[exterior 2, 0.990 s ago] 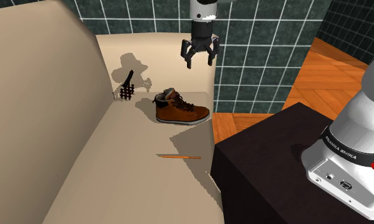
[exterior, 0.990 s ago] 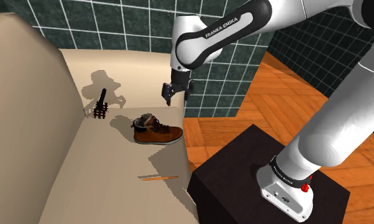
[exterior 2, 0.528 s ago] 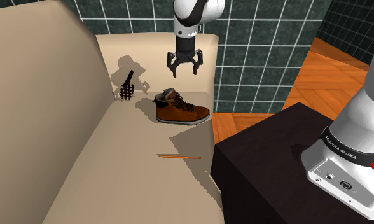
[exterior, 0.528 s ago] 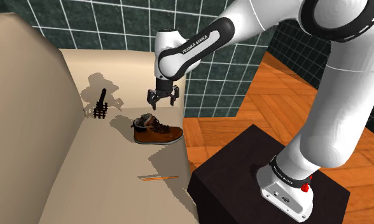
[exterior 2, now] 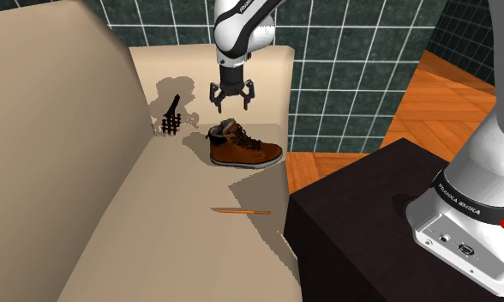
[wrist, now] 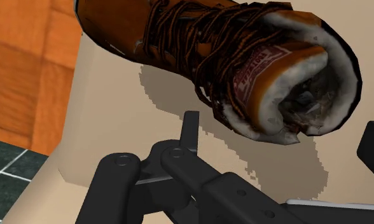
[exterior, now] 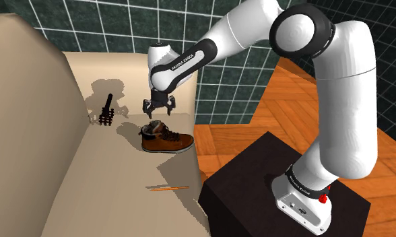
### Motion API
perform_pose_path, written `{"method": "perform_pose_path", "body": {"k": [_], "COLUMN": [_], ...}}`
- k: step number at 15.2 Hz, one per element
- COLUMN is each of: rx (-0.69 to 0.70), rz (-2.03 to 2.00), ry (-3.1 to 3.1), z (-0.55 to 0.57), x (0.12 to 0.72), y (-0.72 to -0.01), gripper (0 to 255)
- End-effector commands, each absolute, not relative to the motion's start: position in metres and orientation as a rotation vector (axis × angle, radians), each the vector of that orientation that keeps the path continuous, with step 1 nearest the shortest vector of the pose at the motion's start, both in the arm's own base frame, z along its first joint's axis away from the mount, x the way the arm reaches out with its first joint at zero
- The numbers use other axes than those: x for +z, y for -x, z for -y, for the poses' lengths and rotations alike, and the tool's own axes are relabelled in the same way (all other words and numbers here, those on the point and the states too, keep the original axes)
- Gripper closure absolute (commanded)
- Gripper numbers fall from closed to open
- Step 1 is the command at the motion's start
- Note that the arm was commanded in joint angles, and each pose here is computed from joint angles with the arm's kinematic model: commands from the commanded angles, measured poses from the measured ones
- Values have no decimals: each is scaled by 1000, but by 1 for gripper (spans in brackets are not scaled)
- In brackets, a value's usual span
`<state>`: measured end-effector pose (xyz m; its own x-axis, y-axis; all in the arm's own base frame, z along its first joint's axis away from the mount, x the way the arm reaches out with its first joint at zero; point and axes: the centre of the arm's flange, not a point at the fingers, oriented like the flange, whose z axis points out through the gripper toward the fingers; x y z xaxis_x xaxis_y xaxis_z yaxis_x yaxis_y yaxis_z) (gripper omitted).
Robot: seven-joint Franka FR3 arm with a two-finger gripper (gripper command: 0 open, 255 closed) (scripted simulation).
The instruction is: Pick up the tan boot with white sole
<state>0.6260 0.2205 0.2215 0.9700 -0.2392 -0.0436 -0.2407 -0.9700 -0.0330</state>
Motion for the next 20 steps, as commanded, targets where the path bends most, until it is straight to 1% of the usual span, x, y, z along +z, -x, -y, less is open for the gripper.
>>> {"method": "perform_pose_path", "body": {"k": [1, 7, 9, 10, 20], "rx": [58, 58, 58, 58, 58], "rz": [-384, -384, -384, -384, -384], "ry": [3080, 3080, 3080, 3080, 3080], "z": [-225, -225, -225, -224, -225], "x": [210, 176, 176, 176, 181], "y": [-631, -631, -631, -631, -631], "gripper": [0, 0, 0, 255, 255]}}
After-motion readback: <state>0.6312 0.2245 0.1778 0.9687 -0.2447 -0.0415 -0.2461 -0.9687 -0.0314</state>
